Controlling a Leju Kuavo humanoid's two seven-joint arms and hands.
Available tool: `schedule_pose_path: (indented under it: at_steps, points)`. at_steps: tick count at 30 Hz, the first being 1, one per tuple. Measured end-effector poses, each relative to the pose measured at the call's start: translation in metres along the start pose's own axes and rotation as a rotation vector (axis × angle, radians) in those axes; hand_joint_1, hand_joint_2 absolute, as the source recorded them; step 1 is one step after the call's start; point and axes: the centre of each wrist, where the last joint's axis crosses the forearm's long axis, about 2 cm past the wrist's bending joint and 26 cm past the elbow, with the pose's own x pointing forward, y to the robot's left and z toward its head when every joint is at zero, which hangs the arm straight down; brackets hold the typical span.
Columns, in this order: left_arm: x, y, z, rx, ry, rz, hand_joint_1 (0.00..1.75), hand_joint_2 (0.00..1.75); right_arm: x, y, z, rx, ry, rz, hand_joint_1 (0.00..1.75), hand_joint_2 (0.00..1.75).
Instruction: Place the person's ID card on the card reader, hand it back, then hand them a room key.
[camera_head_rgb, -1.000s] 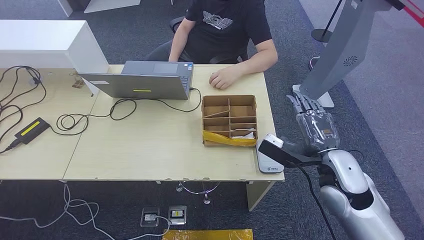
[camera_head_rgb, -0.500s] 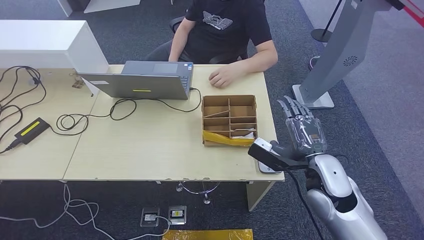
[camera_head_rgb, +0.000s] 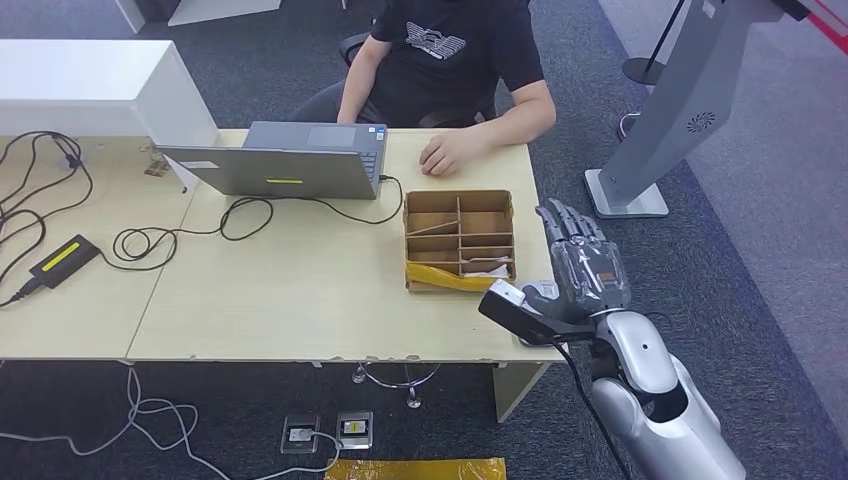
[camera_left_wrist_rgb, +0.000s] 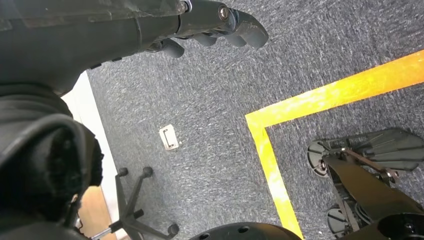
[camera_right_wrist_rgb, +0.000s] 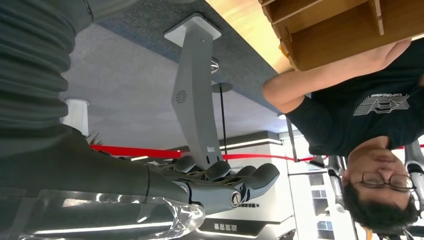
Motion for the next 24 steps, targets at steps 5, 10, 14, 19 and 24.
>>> schedule_pose_path:
  at_steps: [5,10,14,19,24]
  points:
    - [0.000,-0.001,0.000,-0.004,0.001,0.000,0.00,0.00,0.001,0.005,-0.001,0.011,0.006,-0.003,0.00,1.75]
    - [0.001,-0.003,0.000,-0.007,0.006,0.007,0.00,0.00,0.006,0.010,-0.002,0.032,0.003,0.004,0.00,1.75]
    - [0.002,-0.005,0.000,-0.009,0.017,0.013,0.00,0.00,0.014,0.016,-0.005,0.052,-0.008,0.009,0.00,1.75]
    - [0.003,-0.008,0.001,-0.012,0.026,0.016,0.00,0.00,0.021,0.025,-0.008,0.075,-0.016,0.000,0.00,1.75]
    - [0.004,-0.009,0.001,-0.015,0.026,0.018,0.00,0.00,0.025,0.030,-0.010,0.091,-0.021,-0.002,0.00,1.75]
